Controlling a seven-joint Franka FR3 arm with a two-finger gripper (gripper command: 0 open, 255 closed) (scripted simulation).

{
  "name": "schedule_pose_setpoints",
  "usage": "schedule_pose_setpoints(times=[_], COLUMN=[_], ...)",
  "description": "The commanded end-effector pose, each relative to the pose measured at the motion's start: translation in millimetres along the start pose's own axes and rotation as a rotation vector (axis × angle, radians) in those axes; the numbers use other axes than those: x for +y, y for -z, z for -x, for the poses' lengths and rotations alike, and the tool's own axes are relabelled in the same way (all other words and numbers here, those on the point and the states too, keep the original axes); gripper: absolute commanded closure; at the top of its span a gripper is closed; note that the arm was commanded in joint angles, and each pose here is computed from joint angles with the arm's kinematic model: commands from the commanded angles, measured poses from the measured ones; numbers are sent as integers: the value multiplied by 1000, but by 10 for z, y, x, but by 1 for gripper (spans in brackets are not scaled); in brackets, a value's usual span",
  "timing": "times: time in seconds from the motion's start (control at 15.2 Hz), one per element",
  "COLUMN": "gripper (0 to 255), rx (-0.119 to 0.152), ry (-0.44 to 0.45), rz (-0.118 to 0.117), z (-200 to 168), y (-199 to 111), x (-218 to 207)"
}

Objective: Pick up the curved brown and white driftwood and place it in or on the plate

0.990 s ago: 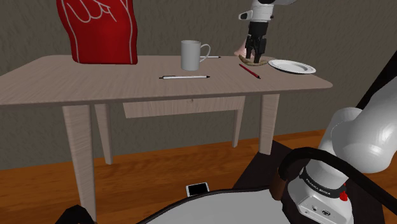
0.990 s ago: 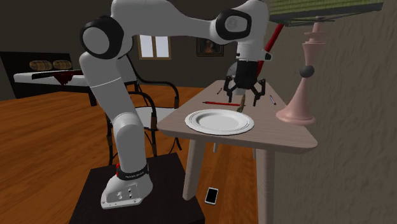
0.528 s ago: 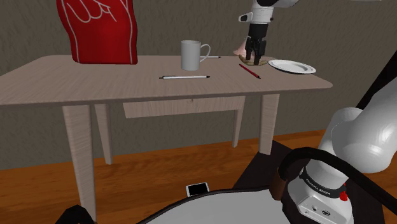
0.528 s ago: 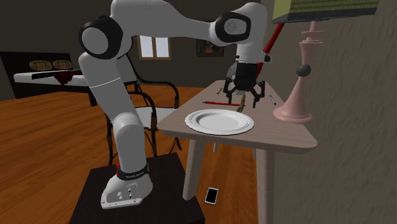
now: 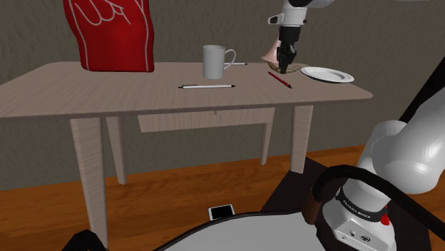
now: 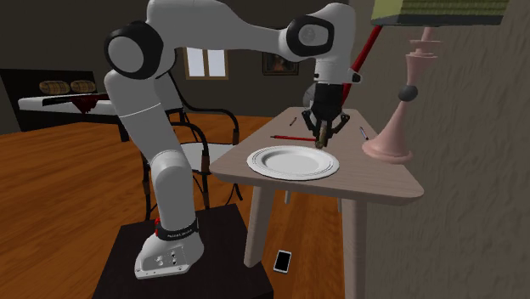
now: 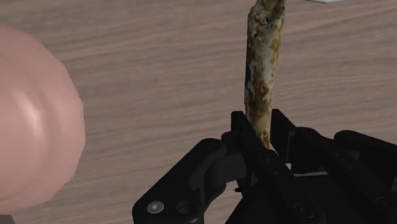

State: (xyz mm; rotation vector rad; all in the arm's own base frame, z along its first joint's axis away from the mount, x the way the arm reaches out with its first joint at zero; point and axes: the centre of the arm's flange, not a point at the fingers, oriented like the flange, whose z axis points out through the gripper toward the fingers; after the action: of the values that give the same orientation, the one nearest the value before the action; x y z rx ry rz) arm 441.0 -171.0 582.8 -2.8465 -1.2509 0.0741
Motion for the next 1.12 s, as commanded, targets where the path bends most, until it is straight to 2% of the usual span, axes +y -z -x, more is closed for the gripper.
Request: schedule_pose_setpoints(times=[0.0, 0.13, 0.79, 0.86, 0.92, 1.06], gripper=[255, 255, 255, 255, 0, 0], rx=[-1, -1, -1, -124, -124, -125], ry=[0, 0, 0, 16, 16, 28], rz=[-1, 0, 0, -277, -277, -189], z=[0, -7, 10, 261, 261, 372], y=[-4, -7, 520, 372, 372, 640], x=[2, 19, -7, -491, -491, -596])
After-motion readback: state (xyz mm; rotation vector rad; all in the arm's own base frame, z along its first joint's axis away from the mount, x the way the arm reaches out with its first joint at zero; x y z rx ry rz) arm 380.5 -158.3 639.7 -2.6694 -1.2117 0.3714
